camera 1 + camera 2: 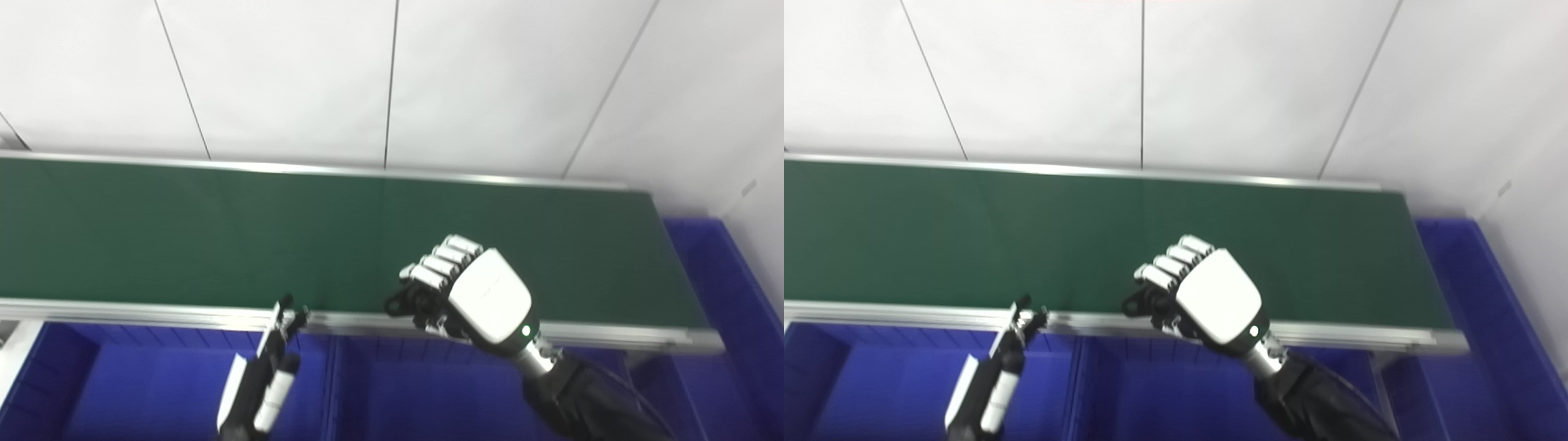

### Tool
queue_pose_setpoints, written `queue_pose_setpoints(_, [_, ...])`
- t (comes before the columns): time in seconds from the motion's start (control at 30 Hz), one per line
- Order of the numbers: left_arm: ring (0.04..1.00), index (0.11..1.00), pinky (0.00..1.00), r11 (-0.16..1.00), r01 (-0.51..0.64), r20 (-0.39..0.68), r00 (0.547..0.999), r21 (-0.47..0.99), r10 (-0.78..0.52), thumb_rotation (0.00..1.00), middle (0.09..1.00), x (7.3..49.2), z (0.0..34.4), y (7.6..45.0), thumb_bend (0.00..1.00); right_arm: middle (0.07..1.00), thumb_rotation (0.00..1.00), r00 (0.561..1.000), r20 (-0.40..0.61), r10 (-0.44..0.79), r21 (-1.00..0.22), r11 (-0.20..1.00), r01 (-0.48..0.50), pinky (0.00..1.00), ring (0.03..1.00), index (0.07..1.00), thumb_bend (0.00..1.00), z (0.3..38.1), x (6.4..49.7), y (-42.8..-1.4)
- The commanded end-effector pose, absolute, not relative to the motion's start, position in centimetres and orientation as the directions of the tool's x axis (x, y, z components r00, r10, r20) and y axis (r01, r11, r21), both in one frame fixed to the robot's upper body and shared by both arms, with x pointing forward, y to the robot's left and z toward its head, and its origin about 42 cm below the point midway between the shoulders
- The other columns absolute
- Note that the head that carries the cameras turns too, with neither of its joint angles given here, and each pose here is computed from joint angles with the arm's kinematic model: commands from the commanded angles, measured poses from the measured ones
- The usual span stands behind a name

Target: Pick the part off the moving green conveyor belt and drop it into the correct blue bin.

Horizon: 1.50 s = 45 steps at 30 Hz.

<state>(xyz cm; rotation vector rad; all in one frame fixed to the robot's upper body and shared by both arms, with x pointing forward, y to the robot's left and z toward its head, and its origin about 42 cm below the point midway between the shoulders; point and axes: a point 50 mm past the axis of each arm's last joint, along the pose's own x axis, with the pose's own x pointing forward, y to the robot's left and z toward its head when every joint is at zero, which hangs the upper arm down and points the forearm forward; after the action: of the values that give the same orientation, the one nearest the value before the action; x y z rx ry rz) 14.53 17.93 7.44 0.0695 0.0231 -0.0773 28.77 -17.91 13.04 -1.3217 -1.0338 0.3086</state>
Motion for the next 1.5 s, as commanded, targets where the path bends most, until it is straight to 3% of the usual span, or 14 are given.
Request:
queue_pose_setpoints(0.0, [0.942,1.0,1.0,0.995,0.078,0.02,0.997,0.061,-0.079,1.0,0.921,15.1,8.6,18.1,0.6,0.439,0.0,0.499,0.475,0.725,-0.873,0.313,0.375,0.45,0.418,0.534,0.52,14.0,28.5,-18.1])
queue_pose_setpoints(0.13, [0.952,1.0,1.0,0.995,0.079,0.022,0.996,0.063,-0.081,1.0,0.934,15.3,8.9,18.4,0.59,0.436,0.0,0.511,0.456,0.729,-0.883,0.298,0.363,0.43,0.417,0.534,0.52,12.7,27.0,-18.8])
queue_pose_setpoints(0.37, [0.948,1.0,1.0,0.995,0.079,0.019,0.997,0.059,-0.08,1.0,0.928,15.1,9.0,18.6,0.61,0.432,0.0,0.57,0.361,0.738,-0.932,0.264,0.248,0.45,0.42,0.529,0.52,10.3,25.0,-19.6])
queue_pose_setpoints(0.6, [0.948,1.0,1.0,0.995,0.078,0.009,0.997,0.055,-0.079,1.0,0.93,14.6,9.2,18.7,0.59,0.436,0.0,0.62,0.294,0.727,-0.956,0.217,0.199,0.45,0.418,0.535,0.52,7.5,24.7,-20.6])
queue_pose_setpoints(0.83, [0.949,1.0,1.0,0.996,0.078,0.0,0.997,0.052,-0.078,1.0,0.927,14.4,9.5,18.6,0.57,0.452,0.01,0.686,0.152,0.712,-0.988,0.124,0.091,0.5,0.468,0.531,0.52,5.7,25.0,-21.1])
queue_pose_setpoints(0.87, [0.949,1.0,1.0,0.996,0.078,-0.001,0.997,0.052,-0.078,1.0,0.929,14.4,9.5,18.6,0.57,0.539,0.2,0.693,0.135,0.708,-0.991,0.113,0.078,0.54,0.515,0.604,0.78,5.7,25.0,-21.2])
queue_pose_setpoints(0.97, [0.949,1.0,1.0,0.996,0.078,0.0,0.997,0.049,-0.078,1.0,0.929,14.3,9.6,18.5,0.58,0.634,0.38,0.713,0.099,0.694,-0.994,0.096,0.044,0.6,0.588,0.682,0.97,5.7,25.0,-21.4])
queue_pose_setpoints(1.13, [0.944,1.0,1.0,0.996,0.074,0.002,0.997,0.051,-0.075,1.0,0.926,14.3,9.5,18.3,0.6,0.681,0.5,0.718,0.083,0.691,-0.995,0.095,0.023,0.66,0.642,0.719,1.0,5.7,24.9,-21.6])
queue_pose_setpoints(1.47, [0.944,1.0,0.99,0.996,0.07,-0.001,0.998,0.054,-0.07,1.0,0.927,14.4,9.4,18.3,0.61,0.691,0.58,0.705,0.076,0.705,-0.994,0.105,0.002,0.67,0.65,0.731,1.0,5.9,25.0,-21.6])
